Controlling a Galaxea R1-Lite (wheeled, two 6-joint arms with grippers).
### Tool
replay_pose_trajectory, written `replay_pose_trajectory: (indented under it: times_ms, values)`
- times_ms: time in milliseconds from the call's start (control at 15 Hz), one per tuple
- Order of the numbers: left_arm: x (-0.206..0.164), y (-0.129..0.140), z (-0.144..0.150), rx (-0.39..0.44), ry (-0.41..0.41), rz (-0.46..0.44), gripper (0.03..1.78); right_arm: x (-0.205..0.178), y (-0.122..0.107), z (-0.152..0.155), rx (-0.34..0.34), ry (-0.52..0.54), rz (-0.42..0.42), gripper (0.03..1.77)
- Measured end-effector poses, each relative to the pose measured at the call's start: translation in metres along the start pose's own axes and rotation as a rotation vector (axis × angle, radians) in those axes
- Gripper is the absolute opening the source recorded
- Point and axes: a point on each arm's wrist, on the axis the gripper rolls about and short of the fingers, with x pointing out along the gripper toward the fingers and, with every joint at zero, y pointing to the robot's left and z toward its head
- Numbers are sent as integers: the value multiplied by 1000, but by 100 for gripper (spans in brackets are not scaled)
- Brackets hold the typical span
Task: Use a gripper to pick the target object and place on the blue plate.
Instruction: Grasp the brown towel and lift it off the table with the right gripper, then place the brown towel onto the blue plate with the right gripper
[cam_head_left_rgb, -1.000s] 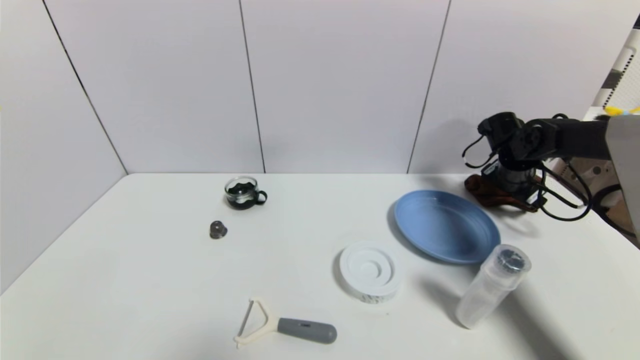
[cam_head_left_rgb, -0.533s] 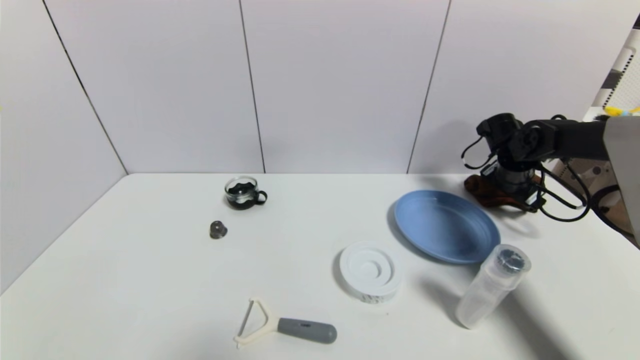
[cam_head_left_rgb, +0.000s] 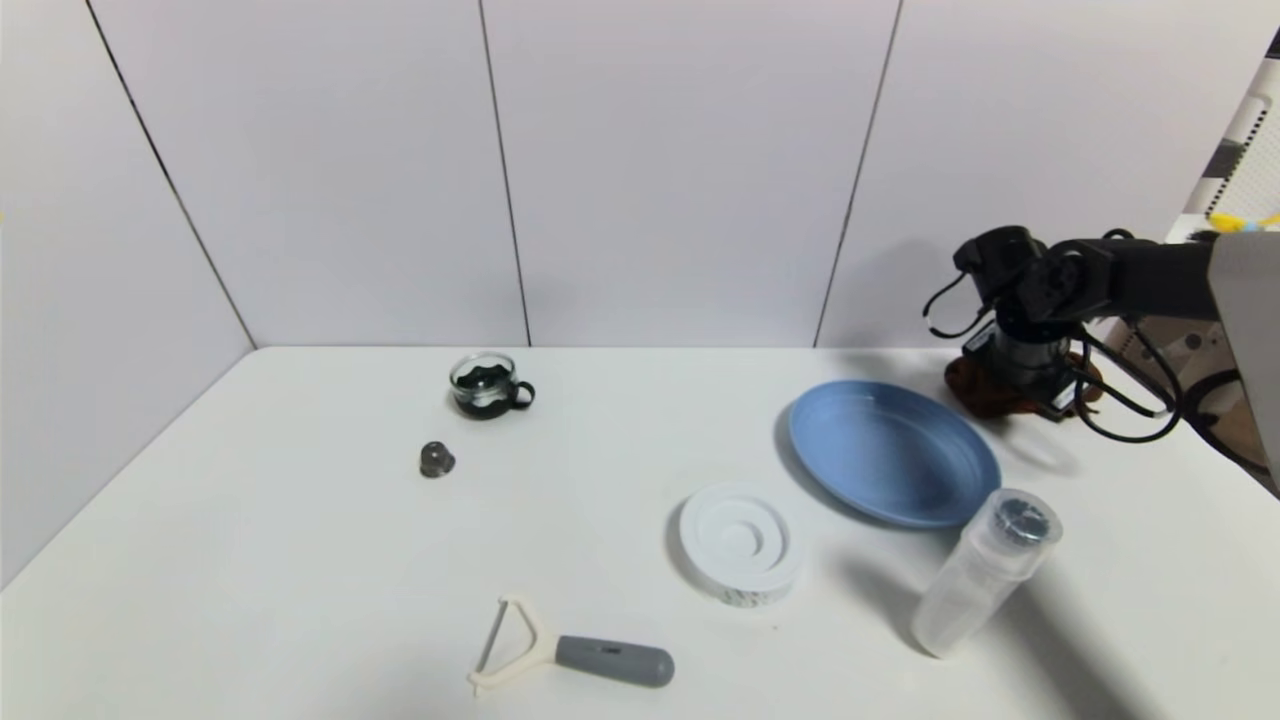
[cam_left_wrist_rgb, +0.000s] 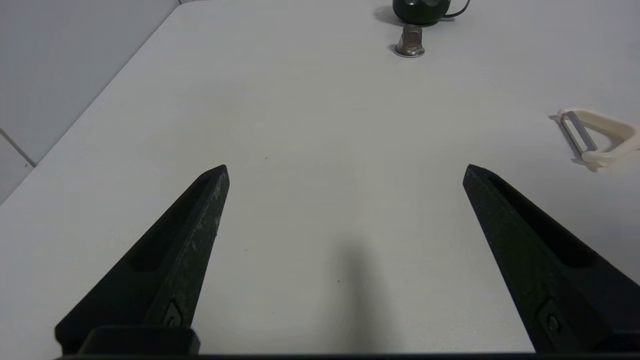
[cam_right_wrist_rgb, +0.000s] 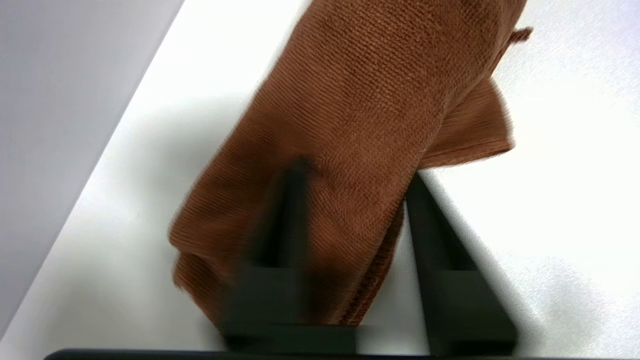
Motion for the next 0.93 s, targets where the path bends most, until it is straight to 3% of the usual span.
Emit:
replay_pose_trajectory:
  times_ms: [467, 933]
  values:
    - [0, 0, 0, 0, 0, 0, 169, -12, -2, 7, 14, -4, 18, 8]
    - [0, 0, 0, 0, 0, 0, 169, -76, -8, 23, 42, -25, 143, 8]
